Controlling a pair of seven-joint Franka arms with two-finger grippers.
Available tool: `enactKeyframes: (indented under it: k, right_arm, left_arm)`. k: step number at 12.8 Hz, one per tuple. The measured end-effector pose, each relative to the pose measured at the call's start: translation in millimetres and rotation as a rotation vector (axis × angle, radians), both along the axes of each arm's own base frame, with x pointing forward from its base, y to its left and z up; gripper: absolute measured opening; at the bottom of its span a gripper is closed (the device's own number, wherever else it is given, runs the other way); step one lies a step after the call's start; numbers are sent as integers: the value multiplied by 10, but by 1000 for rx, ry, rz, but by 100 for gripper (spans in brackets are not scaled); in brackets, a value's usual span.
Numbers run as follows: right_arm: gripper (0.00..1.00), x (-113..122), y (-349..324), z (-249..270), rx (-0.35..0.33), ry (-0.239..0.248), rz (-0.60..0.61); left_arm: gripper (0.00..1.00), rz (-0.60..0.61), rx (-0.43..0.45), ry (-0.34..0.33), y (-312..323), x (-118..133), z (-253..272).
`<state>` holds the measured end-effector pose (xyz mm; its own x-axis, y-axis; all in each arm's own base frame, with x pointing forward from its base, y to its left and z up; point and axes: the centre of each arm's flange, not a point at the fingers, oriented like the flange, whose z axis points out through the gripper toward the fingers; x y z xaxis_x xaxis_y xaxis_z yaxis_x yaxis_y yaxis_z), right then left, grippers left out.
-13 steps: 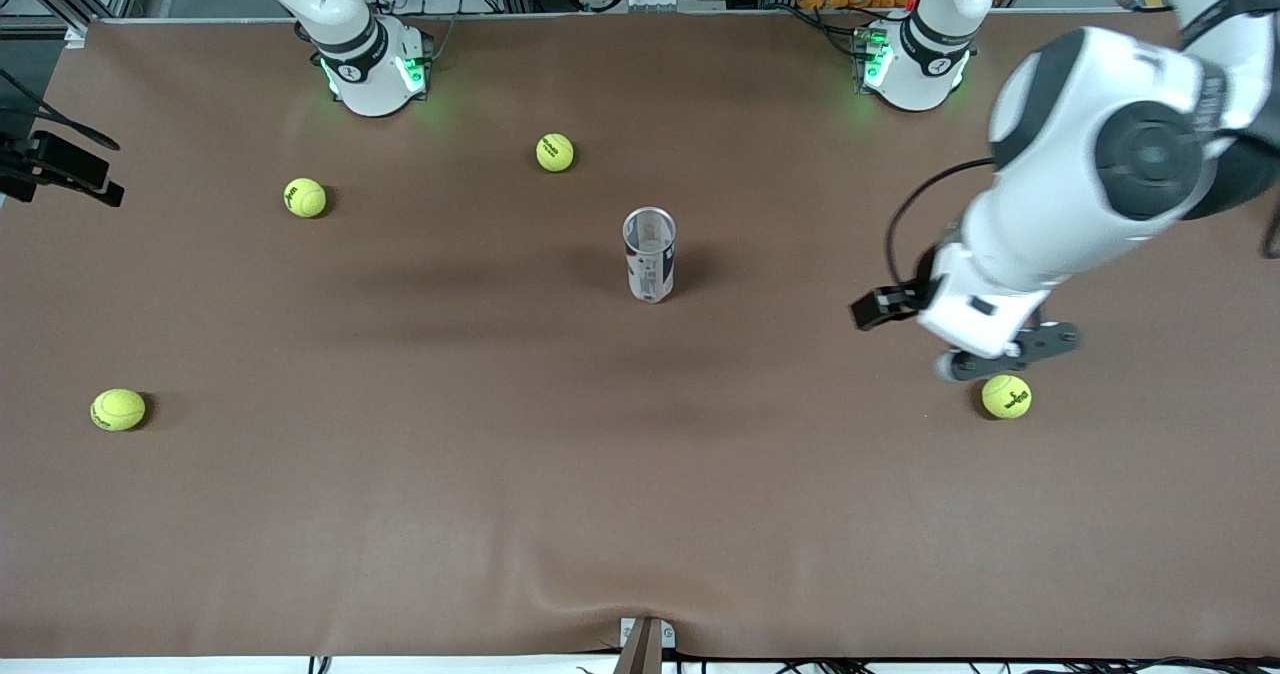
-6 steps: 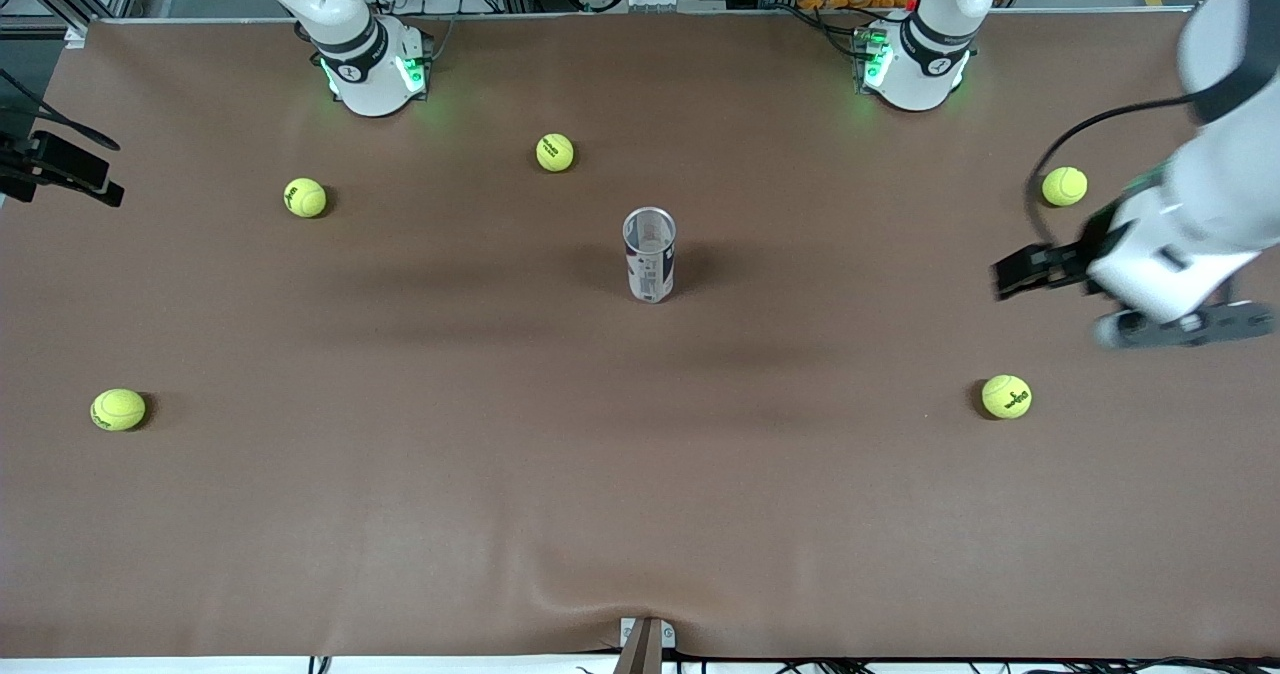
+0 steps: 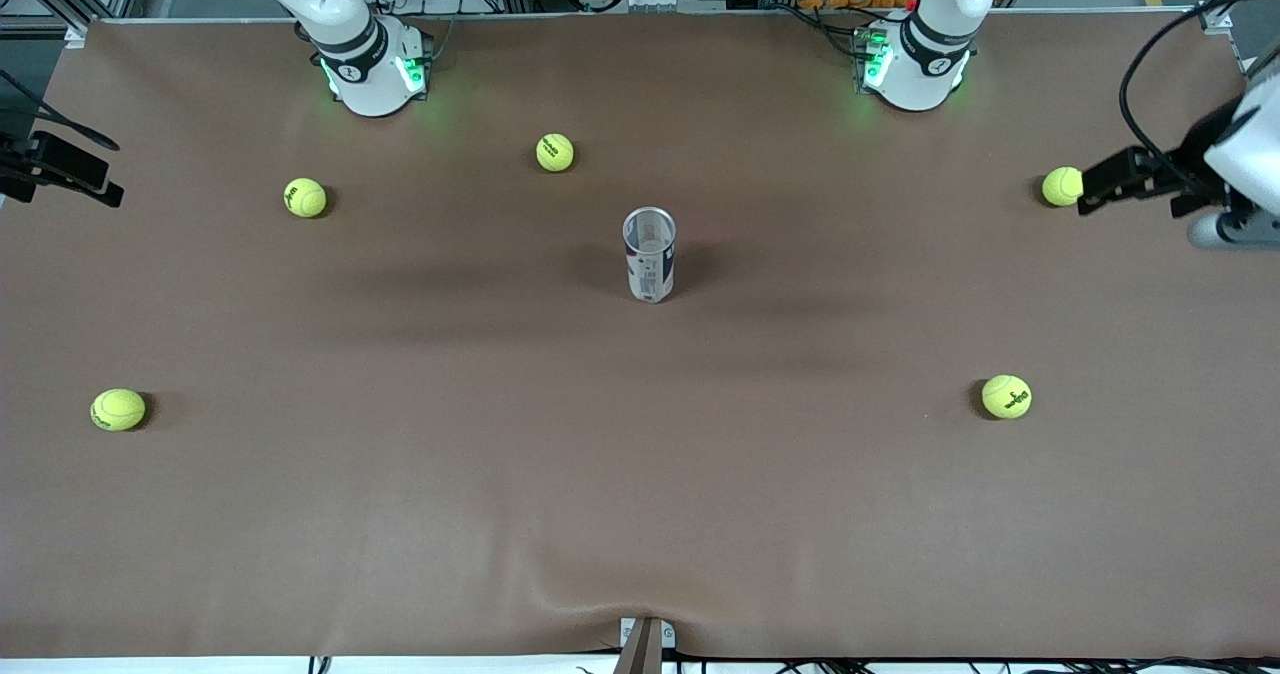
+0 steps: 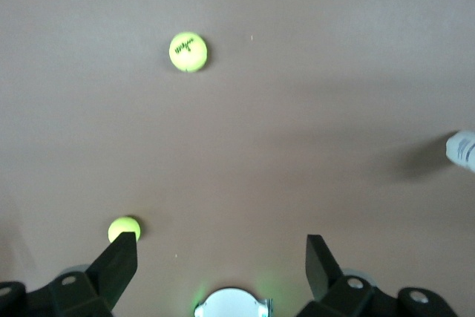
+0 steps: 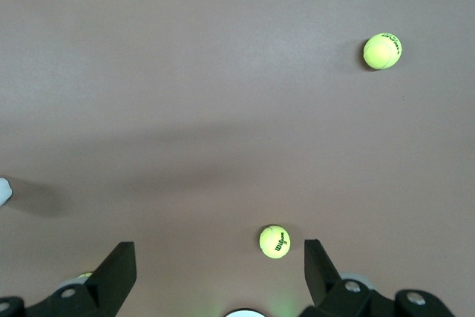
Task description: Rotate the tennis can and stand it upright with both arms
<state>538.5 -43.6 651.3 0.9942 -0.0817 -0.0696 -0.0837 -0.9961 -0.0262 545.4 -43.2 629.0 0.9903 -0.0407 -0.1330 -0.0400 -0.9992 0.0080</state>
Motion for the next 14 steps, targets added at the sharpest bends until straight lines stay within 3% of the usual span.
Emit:
enactKeyframes:
  k: [3,14]
  right_arm:
    - [100,0,0,0,0,0,0]
    - [100,5,1,-8,0,1,0]
  left_arm:
    - [100,-6,8,9,29,-60,-51]
    - [100,4,8,-52,355,37,-48]
